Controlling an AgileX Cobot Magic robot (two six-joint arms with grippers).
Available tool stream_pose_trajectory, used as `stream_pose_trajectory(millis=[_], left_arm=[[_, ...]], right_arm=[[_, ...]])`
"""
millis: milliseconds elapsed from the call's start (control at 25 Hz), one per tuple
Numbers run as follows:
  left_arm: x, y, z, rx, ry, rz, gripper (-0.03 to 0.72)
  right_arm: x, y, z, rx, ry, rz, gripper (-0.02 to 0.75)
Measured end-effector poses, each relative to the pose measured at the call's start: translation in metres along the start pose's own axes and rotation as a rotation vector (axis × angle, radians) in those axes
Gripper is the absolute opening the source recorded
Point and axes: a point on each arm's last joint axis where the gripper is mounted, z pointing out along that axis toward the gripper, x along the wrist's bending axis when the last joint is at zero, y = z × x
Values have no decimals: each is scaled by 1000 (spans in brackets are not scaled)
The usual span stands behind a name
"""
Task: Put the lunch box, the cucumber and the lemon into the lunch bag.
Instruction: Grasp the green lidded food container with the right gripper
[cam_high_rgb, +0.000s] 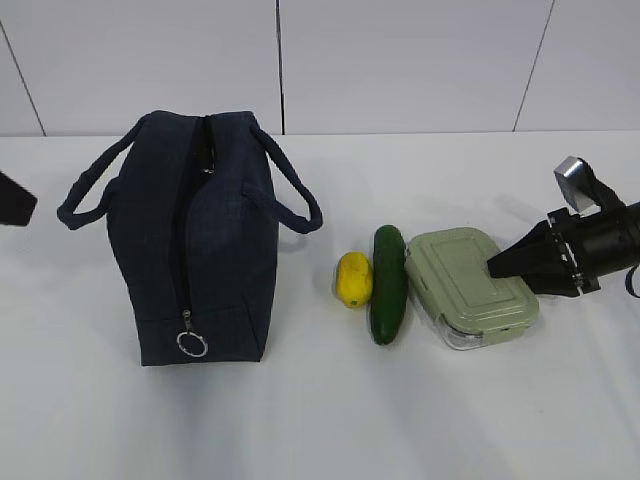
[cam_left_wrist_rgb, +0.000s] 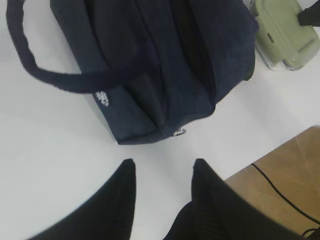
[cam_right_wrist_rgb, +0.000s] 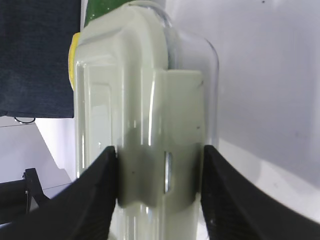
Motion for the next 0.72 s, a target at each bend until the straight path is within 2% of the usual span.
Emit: stream_pose_trajectory(millis=[120,360,720], left_arm=[[1,25,15,21,-31,4,275],[-13,60,45,40,-70,84,277],[7,75,77,136,36,72,277]], right_arm=[[0,0,0,0,0,0,377],[0,0,0,0,0,0,377],[0,0,0,1,2,0,377]])
